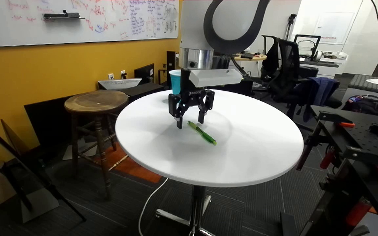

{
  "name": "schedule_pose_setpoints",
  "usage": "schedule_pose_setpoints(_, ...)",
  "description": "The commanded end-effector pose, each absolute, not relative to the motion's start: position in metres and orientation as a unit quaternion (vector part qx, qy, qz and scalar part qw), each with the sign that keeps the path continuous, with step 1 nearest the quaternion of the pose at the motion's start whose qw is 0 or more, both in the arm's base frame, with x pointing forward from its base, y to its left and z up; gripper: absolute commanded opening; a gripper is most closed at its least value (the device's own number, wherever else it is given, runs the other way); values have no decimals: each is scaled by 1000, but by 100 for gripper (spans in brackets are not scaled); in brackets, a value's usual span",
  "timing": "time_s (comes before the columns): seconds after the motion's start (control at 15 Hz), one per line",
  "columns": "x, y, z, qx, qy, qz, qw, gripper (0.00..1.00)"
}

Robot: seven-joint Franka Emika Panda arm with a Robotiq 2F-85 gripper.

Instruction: Move the green pen to the right

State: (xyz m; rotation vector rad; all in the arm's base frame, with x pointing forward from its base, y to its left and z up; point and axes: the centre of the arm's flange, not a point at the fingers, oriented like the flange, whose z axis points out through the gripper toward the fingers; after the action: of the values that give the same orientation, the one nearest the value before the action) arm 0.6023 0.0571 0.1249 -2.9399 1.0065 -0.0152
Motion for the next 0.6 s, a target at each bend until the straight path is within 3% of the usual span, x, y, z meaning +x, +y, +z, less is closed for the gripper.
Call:
schedule_pose_setpoints(0.0, 609, 58, 121, -944, 328, -5, 22, 51)
schedule_pose_setpoints(0.4, 612, 57, 123, -944, 329, -8, 20, 5)
schedule_pose_setpoints(0.53, 613, 57, 125, -944, 329, -9, 20, 0)
